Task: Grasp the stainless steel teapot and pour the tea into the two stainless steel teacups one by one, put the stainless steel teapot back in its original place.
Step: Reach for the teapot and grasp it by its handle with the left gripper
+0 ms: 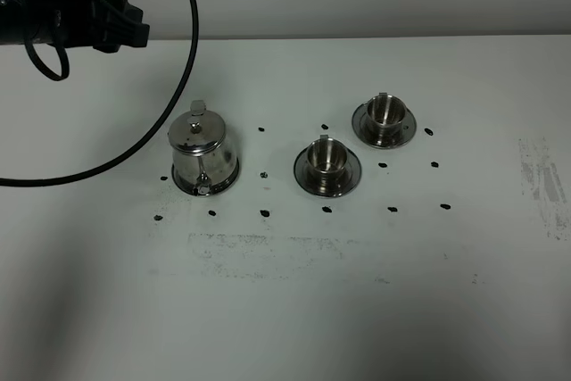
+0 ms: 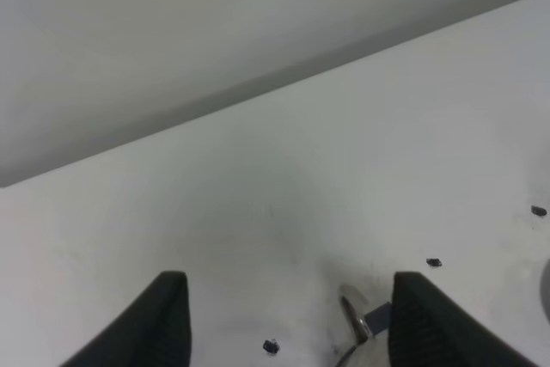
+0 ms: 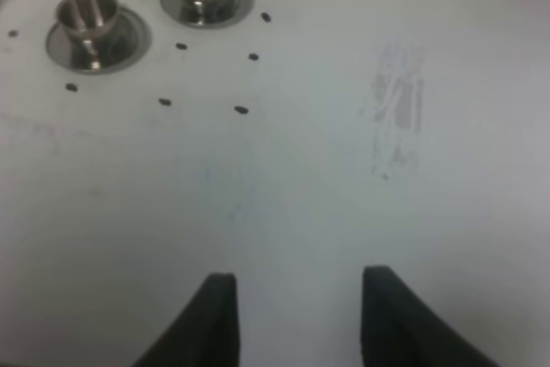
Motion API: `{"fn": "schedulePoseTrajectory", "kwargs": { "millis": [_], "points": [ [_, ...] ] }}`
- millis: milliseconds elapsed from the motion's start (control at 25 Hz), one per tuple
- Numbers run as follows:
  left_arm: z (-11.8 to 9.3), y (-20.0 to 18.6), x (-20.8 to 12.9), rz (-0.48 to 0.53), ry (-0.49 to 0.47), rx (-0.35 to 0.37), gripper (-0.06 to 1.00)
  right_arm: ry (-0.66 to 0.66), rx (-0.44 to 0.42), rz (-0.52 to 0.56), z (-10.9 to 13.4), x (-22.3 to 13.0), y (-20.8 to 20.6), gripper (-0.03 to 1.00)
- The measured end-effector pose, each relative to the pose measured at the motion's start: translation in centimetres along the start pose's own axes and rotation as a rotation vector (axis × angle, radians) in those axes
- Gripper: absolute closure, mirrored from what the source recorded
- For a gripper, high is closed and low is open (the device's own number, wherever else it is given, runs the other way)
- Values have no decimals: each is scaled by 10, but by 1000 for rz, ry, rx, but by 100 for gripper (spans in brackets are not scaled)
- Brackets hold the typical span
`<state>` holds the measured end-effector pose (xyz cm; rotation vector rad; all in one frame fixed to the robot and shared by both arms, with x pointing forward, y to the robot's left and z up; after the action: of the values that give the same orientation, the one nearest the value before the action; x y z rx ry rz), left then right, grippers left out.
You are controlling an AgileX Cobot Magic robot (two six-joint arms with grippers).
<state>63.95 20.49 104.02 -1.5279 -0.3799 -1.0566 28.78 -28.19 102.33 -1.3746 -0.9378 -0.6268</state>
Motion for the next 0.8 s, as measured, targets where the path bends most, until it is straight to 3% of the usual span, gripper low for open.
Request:
{"fn": "schedulePoseTrajectory", "kwargs": {
  "millis": [440, 640, 800],
  "points": [
    [-1, 1, 7, 20, 5, -19, 48, 17, -24, 1, -1, 0, 0, 64],
    [-5, 18, 17, 104, -34, -61, 51, 18, -24, 1, -1, 0, 0, 64],
    [-7, 52, 18, 184, -40, -29, 51, 21, -23, 1, -1, 0, 0, 64]
  ]
}}
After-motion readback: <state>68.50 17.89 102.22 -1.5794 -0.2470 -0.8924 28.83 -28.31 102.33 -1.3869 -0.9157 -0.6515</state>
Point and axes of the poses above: a point on each arm's last joint axis where the gripper is mounted, y pointing out along that axis toward the gripper, z along the wrist's bending axis when the last joint is at zero, x = y × z, the point moved 6 cm from there along y, pointing out along that axis toward the gripper, and after that the axes turned 1 degree about -y, right-handed, at the moved point
